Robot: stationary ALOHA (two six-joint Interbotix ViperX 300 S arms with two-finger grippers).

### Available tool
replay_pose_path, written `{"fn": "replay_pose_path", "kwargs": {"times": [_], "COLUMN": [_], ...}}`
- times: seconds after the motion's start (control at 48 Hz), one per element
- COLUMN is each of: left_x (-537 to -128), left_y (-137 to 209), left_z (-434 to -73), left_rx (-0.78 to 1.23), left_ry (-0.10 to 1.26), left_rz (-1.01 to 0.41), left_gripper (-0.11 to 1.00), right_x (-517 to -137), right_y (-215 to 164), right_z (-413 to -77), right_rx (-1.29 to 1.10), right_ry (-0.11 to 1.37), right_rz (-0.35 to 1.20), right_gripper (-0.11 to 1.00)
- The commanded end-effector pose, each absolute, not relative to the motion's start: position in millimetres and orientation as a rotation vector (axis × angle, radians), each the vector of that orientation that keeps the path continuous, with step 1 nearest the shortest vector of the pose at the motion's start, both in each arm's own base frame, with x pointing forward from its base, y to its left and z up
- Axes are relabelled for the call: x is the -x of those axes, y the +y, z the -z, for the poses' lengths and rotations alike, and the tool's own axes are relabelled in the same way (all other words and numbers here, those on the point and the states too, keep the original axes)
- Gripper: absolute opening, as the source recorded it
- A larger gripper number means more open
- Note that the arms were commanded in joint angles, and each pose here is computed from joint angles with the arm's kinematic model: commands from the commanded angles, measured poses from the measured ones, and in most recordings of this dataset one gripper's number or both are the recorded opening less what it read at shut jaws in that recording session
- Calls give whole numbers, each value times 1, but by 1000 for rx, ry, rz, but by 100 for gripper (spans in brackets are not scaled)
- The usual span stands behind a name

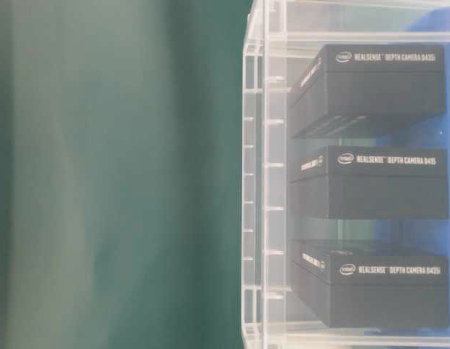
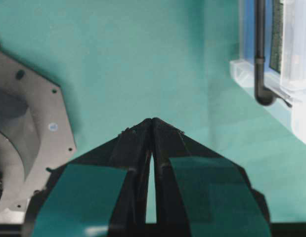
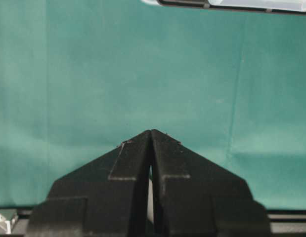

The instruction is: Take the box out of the case with the left arm.

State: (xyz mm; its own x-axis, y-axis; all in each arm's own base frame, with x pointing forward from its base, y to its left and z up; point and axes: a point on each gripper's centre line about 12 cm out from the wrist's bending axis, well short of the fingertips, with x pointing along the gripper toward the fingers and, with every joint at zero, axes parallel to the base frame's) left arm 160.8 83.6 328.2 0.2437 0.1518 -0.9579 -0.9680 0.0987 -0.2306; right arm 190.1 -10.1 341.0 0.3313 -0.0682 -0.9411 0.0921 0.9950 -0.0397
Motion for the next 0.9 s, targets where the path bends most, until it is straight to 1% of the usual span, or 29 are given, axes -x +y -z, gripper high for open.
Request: {"fn": "replay_pose_path", "kwargs": {"times": [0.0,0.459,0.876], "left_x": [-161,-159,-159], "left_y": [86,84,83], "left_z": [-335,-335,-335], "left_rx": [1141,1146,1156], "left_ry": [934,961,962], "left_rz": [-1049,-1056,-1050], "left_gripper": [1,1,1], "right_x": [-192,-191,-188], "right_y": [-11,-11,-11], "right_z": [-350,-350,-348], "right_rx": [-21,-18,-18], "right_ry": [1199,1202,1237], "right_rz": [111,115,117], "right_gripper": [0,0,0]}}
